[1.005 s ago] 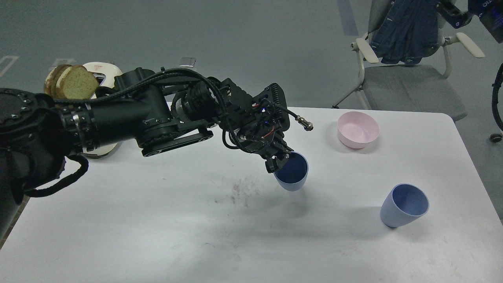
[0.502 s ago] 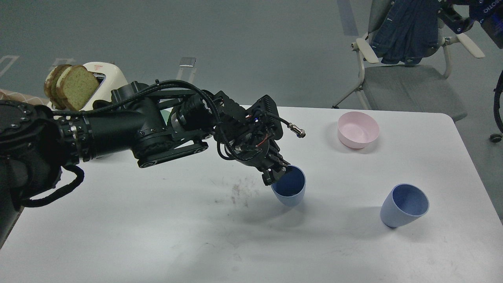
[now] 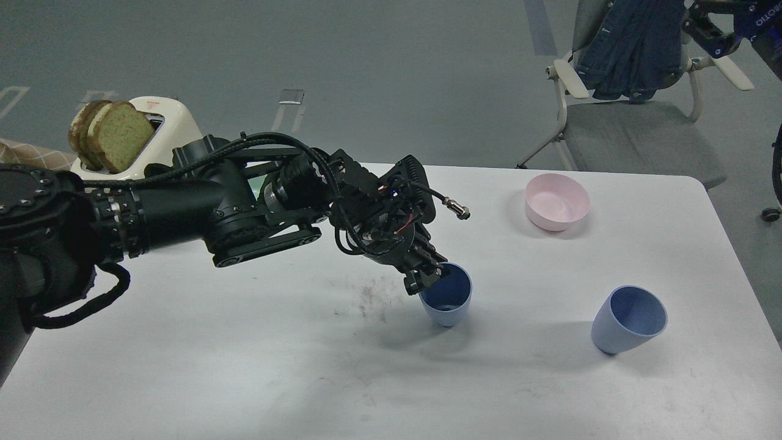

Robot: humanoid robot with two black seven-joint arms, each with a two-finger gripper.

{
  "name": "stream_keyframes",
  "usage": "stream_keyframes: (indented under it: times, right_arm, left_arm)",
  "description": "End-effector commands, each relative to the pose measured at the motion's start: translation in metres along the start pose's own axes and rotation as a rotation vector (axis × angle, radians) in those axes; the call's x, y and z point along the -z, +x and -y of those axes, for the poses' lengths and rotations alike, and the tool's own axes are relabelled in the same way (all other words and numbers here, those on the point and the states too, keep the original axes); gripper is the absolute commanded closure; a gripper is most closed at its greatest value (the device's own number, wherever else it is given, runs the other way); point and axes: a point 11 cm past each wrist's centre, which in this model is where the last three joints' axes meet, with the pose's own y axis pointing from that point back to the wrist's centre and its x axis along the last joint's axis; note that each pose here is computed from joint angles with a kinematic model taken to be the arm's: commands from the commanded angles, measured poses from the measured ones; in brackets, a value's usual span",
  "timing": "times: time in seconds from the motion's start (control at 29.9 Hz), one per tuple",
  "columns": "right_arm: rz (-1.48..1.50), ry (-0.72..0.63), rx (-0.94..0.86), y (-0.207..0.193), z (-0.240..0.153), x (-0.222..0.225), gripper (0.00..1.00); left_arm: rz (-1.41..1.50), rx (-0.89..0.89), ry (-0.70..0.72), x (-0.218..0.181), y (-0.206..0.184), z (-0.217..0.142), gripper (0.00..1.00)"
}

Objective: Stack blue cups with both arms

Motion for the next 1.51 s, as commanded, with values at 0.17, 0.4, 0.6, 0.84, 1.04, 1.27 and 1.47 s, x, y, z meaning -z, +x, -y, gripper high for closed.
stream_keyframes:
  times: [0.17,0.4,0.6,0.84,1.04,1.27,1.47]
  right_arm:
    - [-0.013,-0.004,-0.016,0.007,-0.006,0.004,0.0]
    - [-0.041,-0.018,-0.043,0.018,-0.02,0.01,0.0]
    - [-0.192,-0.165,-0.04,0.031,-0.06,0.0,0.0]
    - [-0.434,-0.427,0.053,0.03,-0.12,-0.013,0.0]
    - [-0.648,-0.617,0.199,0.02,-0.157,-0.017,0.0]
    - [-0.805,-0.84,0.475,-0.014,-0.201,-0.056,0.0]
    - [-0.834,-0.966,0.599,-0.024,-0.24,-0.092,0.0]
  left_arm:
    - [-0.039,-0.05,-0.001,0.006,0.015,-0.015,0.15]
    - [-0.198,-0.297,-0.003,0.032,0.087,-0.099,0.05]
    - [-0.533,-0.674,-0.09,0.07,0.112,-0.174,0.05]
    - [-0.9,-0.896,-0.16,0.111,0.062,-0.196,0.04]
    - [-0.99,-0.908,-0.181,0.115,0.039,-0.182,0.04]
    - [-1.014,-0.896,-0.201,0.112,0.034,-0.169,0.04]
    - [-1.018,-0.885,-0.207,0.11,0.033,-0.162,0.04]
